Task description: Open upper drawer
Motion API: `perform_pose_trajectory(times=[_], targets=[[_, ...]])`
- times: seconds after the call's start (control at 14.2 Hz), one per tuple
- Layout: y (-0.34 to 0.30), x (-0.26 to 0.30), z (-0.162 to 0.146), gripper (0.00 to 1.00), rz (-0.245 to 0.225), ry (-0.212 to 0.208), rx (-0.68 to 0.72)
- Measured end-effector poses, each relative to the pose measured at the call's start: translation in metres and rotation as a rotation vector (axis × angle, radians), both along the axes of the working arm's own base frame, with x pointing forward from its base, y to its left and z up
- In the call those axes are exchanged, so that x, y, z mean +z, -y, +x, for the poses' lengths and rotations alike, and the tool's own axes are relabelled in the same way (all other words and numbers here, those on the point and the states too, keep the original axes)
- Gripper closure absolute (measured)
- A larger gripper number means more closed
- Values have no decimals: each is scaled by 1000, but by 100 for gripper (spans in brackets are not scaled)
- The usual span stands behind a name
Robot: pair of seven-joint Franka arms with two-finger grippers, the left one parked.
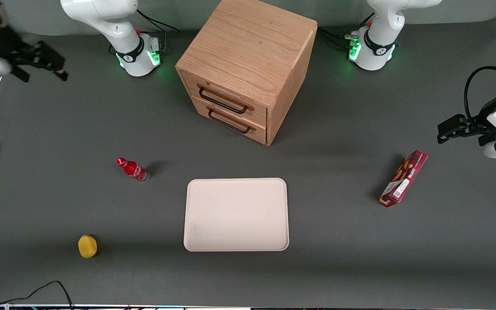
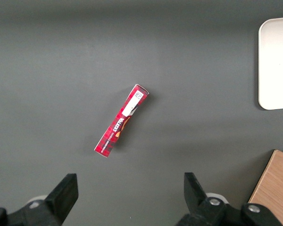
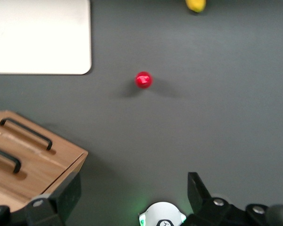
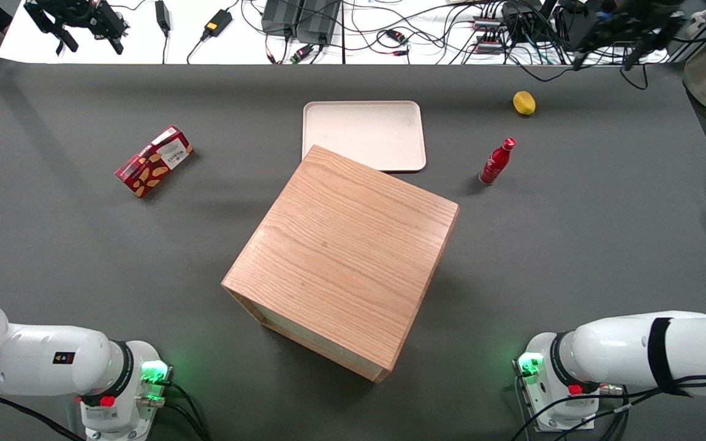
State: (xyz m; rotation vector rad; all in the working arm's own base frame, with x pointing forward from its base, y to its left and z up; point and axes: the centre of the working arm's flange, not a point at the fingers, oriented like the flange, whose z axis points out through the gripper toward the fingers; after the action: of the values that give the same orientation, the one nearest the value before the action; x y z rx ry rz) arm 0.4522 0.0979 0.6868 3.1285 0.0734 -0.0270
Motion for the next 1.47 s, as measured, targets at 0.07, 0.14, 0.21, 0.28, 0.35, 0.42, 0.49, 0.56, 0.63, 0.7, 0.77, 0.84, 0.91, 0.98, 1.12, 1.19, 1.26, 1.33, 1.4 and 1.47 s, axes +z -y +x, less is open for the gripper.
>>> perform_pose_trajectory(times=[0.07,0.14,0.21,0.28,0.35,0.42,0.49,0.56,0.63,0.7,0.77,0.84,0.91,0.98,1.12,1.19,1.26,1.33,1.4,1.47], targets=[[-27,-2,-4,0,-10,-2,51],[-54,-7,-8,0,-8,-7,100],[-79,-11,-9,0,25,-18,144],[-100,-14,-7,0,79,-33,179],[-114,-18,-2,0,132,-55,214],[-122,-23,5,0,178,-72,270],[-127,-29,13,0,218,-81,347],[-132,-36,21,0,252,-84,441],[-138,-46,28,0,276,-92,529],[-147,-57,34,0,303,-100,593],[-160,-70,39,0,337,-109,636],[-174,-82,43,0,361,-113,661],[-187,-93,47,0,378,-116,677],[-198,-105,50,0,392,-121,690],[-214,-125,56,0,413,-135,706],[-219,-133,58,0,420,-143,716],[-222,-139,60,0,428,-144,731],[-225,-145,61,0,436,-145,750],[-229,-151,62,0,442,-142,765],[-232,-157,62,0,450,-137,777]])
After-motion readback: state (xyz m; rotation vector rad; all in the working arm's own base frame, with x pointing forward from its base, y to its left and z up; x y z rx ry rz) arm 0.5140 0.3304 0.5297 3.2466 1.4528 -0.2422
